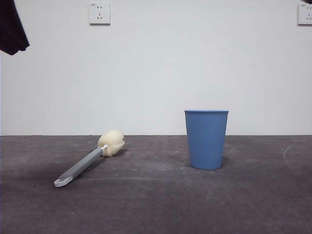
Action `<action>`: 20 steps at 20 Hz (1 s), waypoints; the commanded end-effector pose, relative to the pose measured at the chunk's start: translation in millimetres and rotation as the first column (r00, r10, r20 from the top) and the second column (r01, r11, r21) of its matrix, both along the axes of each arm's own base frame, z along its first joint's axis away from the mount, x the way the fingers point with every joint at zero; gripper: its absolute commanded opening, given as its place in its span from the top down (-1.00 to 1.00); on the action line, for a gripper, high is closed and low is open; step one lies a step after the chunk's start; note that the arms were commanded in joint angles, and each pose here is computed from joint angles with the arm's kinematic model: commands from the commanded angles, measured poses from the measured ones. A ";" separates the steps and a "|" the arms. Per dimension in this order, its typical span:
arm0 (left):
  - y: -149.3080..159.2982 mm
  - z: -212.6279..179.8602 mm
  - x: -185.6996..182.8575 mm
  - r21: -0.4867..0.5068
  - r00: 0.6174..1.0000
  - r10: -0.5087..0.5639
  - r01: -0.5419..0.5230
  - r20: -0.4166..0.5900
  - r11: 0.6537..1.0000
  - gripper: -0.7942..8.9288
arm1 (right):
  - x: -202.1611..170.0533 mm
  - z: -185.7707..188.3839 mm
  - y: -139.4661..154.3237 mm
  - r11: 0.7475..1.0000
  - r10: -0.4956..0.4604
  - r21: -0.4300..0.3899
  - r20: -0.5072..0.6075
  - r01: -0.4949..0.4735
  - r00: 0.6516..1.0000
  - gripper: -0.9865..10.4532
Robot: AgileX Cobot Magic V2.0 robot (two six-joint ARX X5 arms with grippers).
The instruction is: Pick up the cup brush,pick up the cup,insert the brush into the cup,clean the cup,put the cup brush back,put the cup back to the fixed position on the table
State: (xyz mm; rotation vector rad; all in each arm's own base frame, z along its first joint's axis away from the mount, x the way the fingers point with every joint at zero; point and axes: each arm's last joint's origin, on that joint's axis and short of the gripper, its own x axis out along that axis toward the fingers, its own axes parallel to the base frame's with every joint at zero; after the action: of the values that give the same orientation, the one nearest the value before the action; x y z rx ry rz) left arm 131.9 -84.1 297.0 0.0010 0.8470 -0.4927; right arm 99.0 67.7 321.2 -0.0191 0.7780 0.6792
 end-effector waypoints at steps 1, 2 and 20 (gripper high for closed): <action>0.5 -3.0 -0.1 0.013 1.000 -0.006 0.006 -0.003 1.000 0.85 | 0.3 1.4 0.3 1.000 0.004 0.004 0.017 -0.004 1.000 0.85; 0.6 -3.0 -0.1 0.015 1.000 -0.003 0.003 -0.002 1.000 0.84 | 0.4 1.5 0.3 1.000 -0.003 0.010 0.013 0.002 1.000 0.83; 18.7 29.7 8.8 0.121 0.852 -0.026 -0.043 0.523 0.992 0.84 | 0.3 1.5 0.1 1.000 -0.019 0.017 0.003 0.018 1.000 0.82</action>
State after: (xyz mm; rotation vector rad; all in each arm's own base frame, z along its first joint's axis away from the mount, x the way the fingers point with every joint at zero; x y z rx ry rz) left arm 139.7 -66.3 323.9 0.1368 0.4135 -0.3797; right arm 99.0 67.6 321.4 -0.0044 0.7796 0.6699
